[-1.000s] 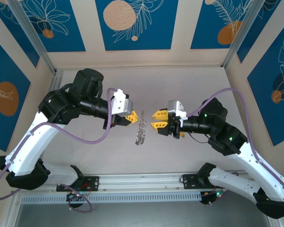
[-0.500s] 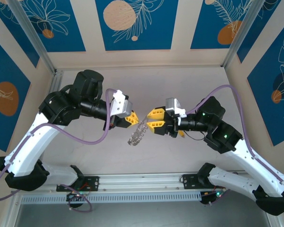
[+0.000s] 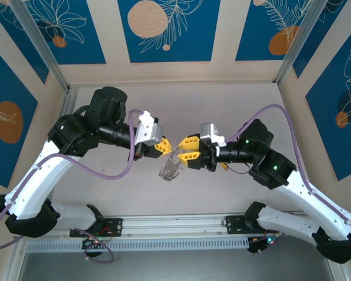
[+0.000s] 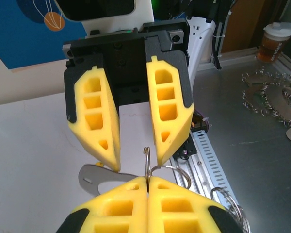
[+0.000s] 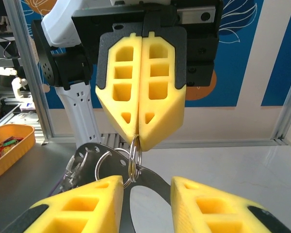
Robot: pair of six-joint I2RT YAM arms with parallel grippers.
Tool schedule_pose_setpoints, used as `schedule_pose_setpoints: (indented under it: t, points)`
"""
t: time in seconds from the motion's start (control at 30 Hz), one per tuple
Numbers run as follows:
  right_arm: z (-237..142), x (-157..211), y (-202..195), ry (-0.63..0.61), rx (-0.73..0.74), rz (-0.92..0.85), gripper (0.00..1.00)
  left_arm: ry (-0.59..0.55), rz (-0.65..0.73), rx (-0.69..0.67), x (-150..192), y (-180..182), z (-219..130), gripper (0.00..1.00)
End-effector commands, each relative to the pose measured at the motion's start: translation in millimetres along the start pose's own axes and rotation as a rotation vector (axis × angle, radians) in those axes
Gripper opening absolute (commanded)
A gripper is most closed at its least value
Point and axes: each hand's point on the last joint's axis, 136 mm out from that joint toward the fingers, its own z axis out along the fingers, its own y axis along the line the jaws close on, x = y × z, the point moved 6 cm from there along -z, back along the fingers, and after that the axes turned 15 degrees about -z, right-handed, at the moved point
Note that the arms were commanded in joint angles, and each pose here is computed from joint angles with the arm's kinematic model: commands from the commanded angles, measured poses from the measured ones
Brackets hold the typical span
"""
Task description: Put the keys on the keyring
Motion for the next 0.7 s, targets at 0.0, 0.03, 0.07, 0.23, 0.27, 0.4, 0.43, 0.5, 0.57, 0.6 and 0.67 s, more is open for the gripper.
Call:
schedule_pose_setpoints:
  t: [0.0, 0.03, 0.07, 0.23, 0.27, 0.4, 0.43, 0.5, 0.57, 0.6, 0.67]
  points:
    - [4, -8, -3, 0.004, 0.005, -0.032, 0.29, 0.013, 0.023, 0.011, -1, -3, 3, 0.0]
    - [6, -9, -3, 0.01, 0.004, -0.035, 0.28, 0.021, 0.024, 0.007, -1, -4, 4, 0.0]
    - [8, -9, -4, 0.017, 0.002, -0.037, 0.27, 0.03, 0.025, 0.002, 0, -3, 5, 0.0]
    - [11, -9, -5, 0.026, 0.005, -0.048, 0.2, 0.082, 0.027, -0.035, 7, 2, 10, 0.0]
    - [12, -8, -6, 0.037, 0.009, -0.044, 0.17, 0.091, 0.026, -0.036, 7, 3, 11, 0.0]
    - [16, -2, -8, 0.094, 0.013, -0.029, 0.01, 0.108, 0.03, -0.045, 9, 5, 13, 0.0]
    - [17, 0, -9, 0.107, 0.022, -0.026, 0.0, 0.108, 0.034, -0.048, 9, 5, 13, 0.0]
    - [19, 4, -11, 0.123, 0.03, -0.026, 0.0, 0.106, 0.034, -0.051, 9, 6, 14, 0.0]
    - [18, 5, -12, 0.128, 0.05, -0.034, 0.0, 0.091, 0.032, -0.056, 8, 6, 14, 0.0]
    - [18, 5, -12, 0.124, 0.054, -0.04, 0.0, 0.086, 0.026, -0.064, 9, 7, 14, 0.0]
    - [13, 1, -7, 0.085, 0.054, -0.068, 0.0, 0.085, 0.01, -0.078, 13, 10, 15, 0.05]
